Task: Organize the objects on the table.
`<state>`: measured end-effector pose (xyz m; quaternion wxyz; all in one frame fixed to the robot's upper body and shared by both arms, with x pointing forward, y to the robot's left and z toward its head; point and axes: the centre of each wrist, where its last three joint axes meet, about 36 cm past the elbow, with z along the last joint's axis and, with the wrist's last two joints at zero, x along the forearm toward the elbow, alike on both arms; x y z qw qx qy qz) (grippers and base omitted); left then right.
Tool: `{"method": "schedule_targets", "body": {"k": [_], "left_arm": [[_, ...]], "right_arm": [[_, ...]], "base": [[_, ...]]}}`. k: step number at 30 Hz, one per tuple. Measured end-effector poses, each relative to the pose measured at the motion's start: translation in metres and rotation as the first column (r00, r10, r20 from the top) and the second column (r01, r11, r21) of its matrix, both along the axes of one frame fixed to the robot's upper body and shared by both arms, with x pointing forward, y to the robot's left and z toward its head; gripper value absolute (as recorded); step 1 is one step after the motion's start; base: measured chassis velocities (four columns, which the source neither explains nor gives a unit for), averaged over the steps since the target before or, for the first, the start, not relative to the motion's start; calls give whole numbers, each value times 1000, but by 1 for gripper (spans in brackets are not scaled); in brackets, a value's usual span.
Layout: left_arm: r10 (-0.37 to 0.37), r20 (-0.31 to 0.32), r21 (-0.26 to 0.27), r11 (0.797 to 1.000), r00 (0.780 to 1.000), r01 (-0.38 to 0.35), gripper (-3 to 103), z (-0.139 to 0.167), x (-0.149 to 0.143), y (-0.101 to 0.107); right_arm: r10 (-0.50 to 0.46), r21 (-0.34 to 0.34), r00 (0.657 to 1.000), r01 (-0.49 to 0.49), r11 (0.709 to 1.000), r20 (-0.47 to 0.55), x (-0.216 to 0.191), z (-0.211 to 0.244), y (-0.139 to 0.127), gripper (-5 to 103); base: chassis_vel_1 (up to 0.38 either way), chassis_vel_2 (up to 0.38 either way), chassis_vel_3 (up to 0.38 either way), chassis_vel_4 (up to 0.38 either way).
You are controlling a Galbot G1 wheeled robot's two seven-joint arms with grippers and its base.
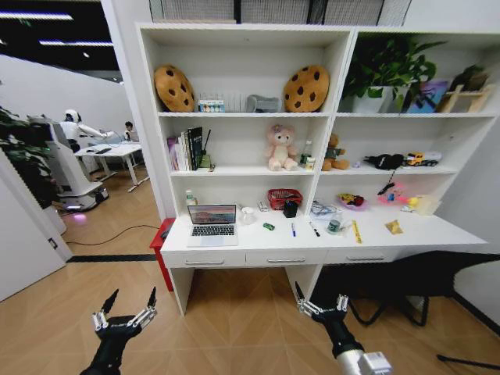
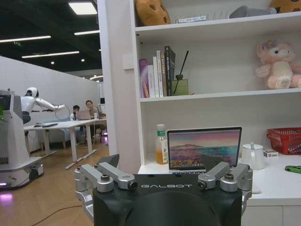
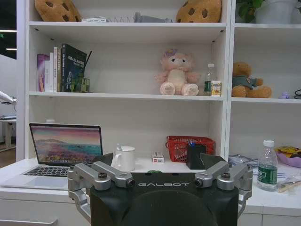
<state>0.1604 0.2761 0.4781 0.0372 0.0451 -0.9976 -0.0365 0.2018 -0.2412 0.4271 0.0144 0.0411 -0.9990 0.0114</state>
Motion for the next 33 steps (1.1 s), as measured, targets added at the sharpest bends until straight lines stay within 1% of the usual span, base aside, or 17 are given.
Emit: {"method": "schedule_targets", "body": {"k": [5, 12, 16, 22, 27, 33], "left_arm": [[1, -6, 8, 1000, 1000, -1, 98, -1, -1, 2], [5, -9, 2, 1000, 1000, -5, 98, -3, -1, 1], [6, -9, 3, 1000, 1000, -6, 98, -3, -1, 2], [2, -9, 6, 1000, 1000, -2, 98, -3, -1, 3], [-9, -20, 8, 1000, 1000, 9, 98, -5, -1, 3], [-15, -27, 14, 1000, 1000, 15, 98, -4, 2, 12]], "right_arm": [[1, 8, 1000, -1, 1000, 11, 2, -1, 2, 100], [6, 7, 1000, -7, 1000, 21, 2, -1, 2, 100], [14, 15, 998, -15, 1000, 54, 4, -1, 2, 100], [17, 1, 998, -17, 1000, 68, 5, -1, 2, 100], [18, -18, 998, -17, 1000, 65, 6, -3, 0, 100], [29, -34, 997, -27, 999, 65, 11, -1, -5, 100]], "base": [[-211, 215, 246, -229], [-268, 262, 276, -278], [-330, 337, 354, -350], [-319, 306, 295, -311], [-103, 145, 55, -28], [44, -64, -59, 27]]}}
